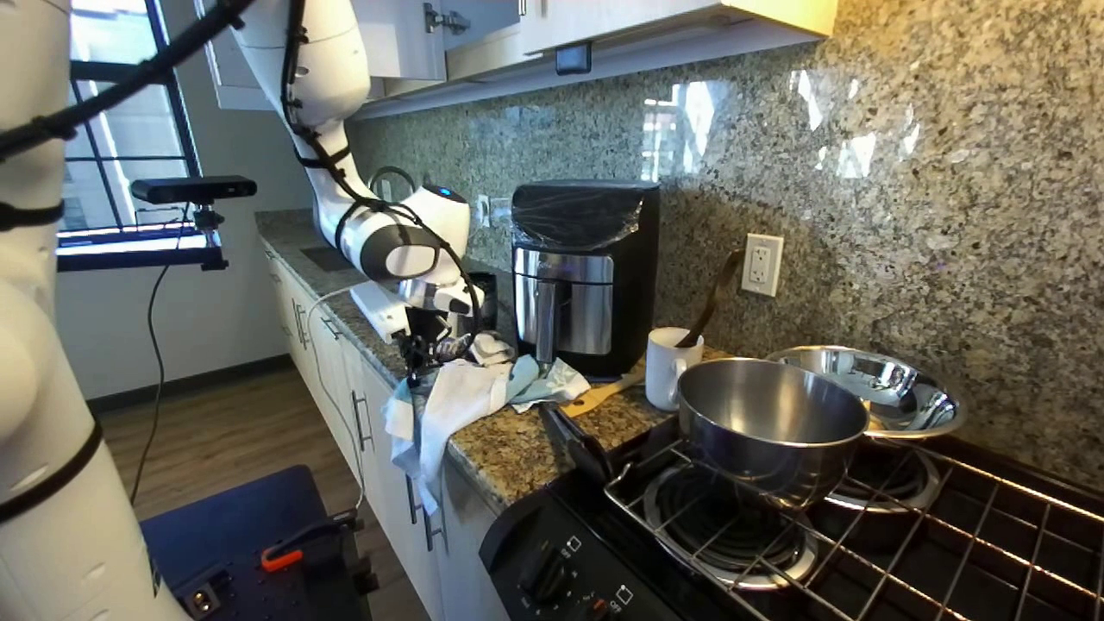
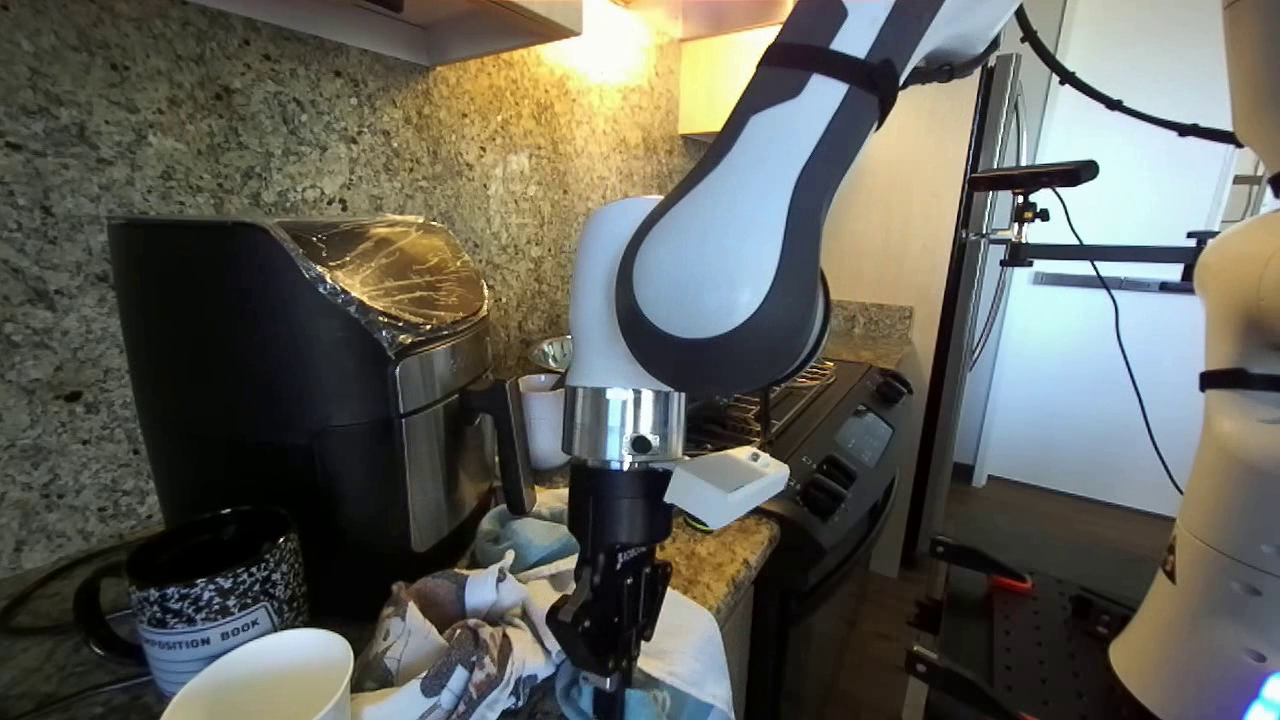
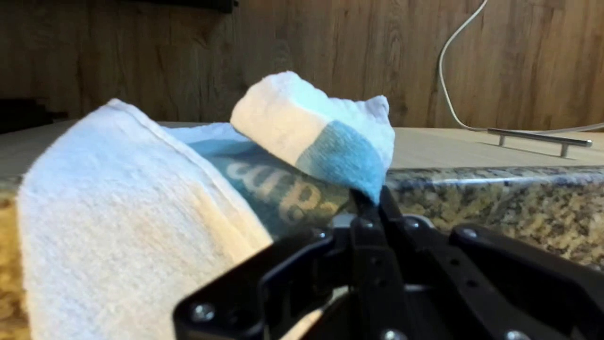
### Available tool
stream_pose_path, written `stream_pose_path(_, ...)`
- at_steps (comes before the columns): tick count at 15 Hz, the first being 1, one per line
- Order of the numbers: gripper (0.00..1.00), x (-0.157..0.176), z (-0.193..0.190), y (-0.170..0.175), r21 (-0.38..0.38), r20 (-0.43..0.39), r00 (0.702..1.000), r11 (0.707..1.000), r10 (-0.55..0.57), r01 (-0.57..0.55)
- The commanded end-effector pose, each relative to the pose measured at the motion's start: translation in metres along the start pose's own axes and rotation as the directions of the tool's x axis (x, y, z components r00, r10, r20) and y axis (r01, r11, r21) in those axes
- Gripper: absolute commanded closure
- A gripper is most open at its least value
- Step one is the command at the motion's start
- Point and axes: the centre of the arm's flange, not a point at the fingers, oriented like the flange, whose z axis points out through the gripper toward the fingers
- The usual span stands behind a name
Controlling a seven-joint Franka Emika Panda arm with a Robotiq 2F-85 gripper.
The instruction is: Pick up the towel and wipe the countertop with it.
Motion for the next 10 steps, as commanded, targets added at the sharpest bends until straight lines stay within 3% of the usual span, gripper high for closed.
stream_pose_path(1,0.97,0.002,-0.007,0.026,-0.155,0.048,0.999,0.988,0.022,-0.014)
stream_pose_path(5,0.97,0.008,-0.023,0.056,-0.307,0.009,0.998,0.95,0.062,-0.057)
stream_pose_path(10,0.97,0.016,-0.062,0.071,-0.305,-0.13,0.984,0.939,0.123,-0.158)
